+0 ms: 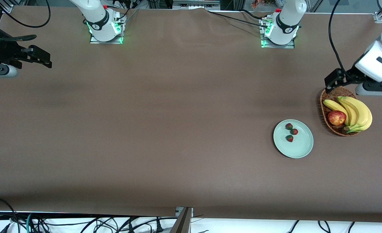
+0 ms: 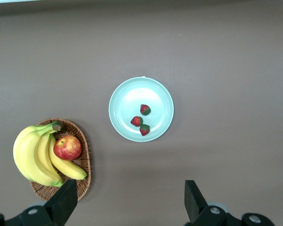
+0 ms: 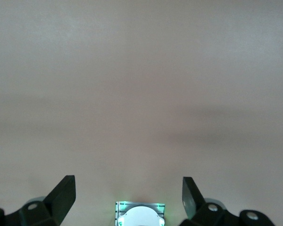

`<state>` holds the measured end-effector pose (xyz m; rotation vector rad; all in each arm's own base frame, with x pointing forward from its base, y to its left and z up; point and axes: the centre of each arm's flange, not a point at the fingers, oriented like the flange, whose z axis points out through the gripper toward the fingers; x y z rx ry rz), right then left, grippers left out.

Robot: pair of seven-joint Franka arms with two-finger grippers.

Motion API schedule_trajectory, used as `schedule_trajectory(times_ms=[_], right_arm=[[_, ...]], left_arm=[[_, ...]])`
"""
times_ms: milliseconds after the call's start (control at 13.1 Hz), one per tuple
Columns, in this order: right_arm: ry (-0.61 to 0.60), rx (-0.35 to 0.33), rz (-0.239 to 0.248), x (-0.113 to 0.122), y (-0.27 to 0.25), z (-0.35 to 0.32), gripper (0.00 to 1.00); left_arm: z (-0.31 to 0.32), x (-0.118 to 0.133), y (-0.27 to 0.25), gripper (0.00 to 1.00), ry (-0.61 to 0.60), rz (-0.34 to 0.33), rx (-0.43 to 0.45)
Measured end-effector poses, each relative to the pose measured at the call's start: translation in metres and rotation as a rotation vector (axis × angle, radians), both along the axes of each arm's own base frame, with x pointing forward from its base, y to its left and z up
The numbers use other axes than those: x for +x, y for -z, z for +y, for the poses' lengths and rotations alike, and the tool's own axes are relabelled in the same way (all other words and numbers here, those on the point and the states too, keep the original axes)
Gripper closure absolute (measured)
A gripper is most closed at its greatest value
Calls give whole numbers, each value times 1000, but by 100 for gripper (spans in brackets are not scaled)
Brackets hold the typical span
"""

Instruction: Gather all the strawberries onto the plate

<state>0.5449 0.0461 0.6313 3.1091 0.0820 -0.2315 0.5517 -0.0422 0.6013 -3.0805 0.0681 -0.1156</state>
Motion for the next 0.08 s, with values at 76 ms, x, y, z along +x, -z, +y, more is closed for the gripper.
schedule_trajectory(times_ms=[76], right_arm=[[0,0,0,0,0,0,0]], left_arm=[[-1,-7,-1,0,-2,-2,2]])
